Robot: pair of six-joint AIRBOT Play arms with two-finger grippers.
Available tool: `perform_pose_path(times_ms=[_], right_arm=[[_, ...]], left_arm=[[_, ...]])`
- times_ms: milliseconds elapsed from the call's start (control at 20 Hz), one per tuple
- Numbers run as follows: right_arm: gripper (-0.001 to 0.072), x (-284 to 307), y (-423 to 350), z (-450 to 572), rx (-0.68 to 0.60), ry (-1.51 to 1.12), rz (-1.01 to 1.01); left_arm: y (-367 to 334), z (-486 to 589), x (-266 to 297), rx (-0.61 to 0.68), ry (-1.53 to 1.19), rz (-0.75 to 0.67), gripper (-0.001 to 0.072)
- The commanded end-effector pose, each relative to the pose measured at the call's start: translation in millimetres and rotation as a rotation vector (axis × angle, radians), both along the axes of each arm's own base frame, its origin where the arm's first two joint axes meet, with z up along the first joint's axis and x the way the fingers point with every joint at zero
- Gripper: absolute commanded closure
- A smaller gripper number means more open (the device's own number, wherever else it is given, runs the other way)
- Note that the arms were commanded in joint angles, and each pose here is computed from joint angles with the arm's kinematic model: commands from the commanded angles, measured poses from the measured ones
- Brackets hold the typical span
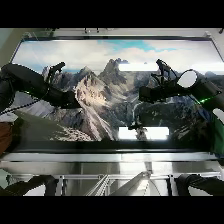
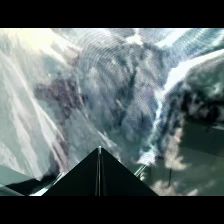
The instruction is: Fold the shirts.
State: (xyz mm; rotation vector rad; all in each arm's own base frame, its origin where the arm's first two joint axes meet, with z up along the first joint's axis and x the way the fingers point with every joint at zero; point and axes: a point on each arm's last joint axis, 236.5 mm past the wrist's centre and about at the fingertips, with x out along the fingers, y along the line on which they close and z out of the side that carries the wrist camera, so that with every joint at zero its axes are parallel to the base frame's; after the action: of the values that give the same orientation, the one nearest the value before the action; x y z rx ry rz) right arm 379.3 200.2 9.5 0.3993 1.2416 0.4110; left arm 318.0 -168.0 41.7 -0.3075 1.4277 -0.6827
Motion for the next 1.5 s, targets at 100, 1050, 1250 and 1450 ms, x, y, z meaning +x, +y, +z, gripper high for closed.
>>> perform_pose_path(times_ms=[100,1050,1250,1450], right_arm=[[0.0695,0.1,0.4,0.3,0.0,-0.001,0.0],[0.0695,2.2,6.0,4.3,0.035,-0.002,-0.014],[0.0695,6.3,8.6,7.6,0.054,-0.014,-0.028],[0.0695,6.4,8.5,7.6,0.053,-0.015,-0.028]], left_arm=[[0.0,-0.2,2.0,0.0,-0.006,0.006,0.0684],[451.3,-54.6,-18.4,0.398,0.089,1.143,-0.0013],[485.0,-91.8,-22.5,0.375,0.166,1.181,-0.0013],[488.7,-111.2,19.9,0.383,0.137,1.122,0.0005]])
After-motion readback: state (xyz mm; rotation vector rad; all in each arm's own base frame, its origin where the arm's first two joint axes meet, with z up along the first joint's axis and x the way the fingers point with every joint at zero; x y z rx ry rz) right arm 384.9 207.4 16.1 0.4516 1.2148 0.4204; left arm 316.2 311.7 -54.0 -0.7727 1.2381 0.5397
